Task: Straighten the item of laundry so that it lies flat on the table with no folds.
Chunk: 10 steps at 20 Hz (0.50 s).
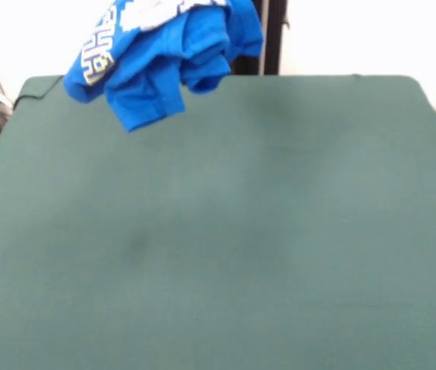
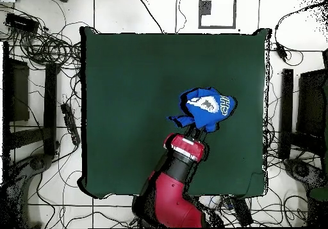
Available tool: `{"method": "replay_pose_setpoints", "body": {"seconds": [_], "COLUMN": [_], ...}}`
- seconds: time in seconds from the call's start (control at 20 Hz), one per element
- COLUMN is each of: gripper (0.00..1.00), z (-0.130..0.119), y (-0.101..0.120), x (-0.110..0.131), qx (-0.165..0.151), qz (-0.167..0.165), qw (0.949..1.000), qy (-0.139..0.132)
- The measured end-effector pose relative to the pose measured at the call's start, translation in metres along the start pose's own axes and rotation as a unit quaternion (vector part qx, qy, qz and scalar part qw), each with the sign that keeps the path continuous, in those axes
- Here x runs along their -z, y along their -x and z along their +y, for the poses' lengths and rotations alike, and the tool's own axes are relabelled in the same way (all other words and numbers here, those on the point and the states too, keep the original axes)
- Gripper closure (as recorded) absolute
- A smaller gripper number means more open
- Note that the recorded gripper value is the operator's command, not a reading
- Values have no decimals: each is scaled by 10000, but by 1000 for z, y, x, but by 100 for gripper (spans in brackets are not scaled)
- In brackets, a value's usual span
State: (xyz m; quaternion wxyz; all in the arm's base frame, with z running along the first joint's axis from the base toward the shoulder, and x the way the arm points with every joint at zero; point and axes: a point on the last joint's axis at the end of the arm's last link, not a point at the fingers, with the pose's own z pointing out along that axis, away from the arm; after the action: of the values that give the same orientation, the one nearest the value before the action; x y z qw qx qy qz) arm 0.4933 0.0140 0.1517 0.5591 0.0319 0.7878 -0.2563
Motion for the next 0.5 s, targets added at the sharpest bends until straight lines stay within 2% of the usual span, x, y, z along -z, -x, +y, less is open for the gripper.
{"method": "replay_pose_setpoints", "body": {"seconds": [0.2,0.3,0.5], "gripper": [100,100,100], "z": [-18,-36,-58], "y": [18,39,66], "x": [22,41,65], "qx": [-224,-394,-540], "qz": [-277,-535,-762], "qw": [9993,9978,9956], "qy": [-82,-78,-2]}}
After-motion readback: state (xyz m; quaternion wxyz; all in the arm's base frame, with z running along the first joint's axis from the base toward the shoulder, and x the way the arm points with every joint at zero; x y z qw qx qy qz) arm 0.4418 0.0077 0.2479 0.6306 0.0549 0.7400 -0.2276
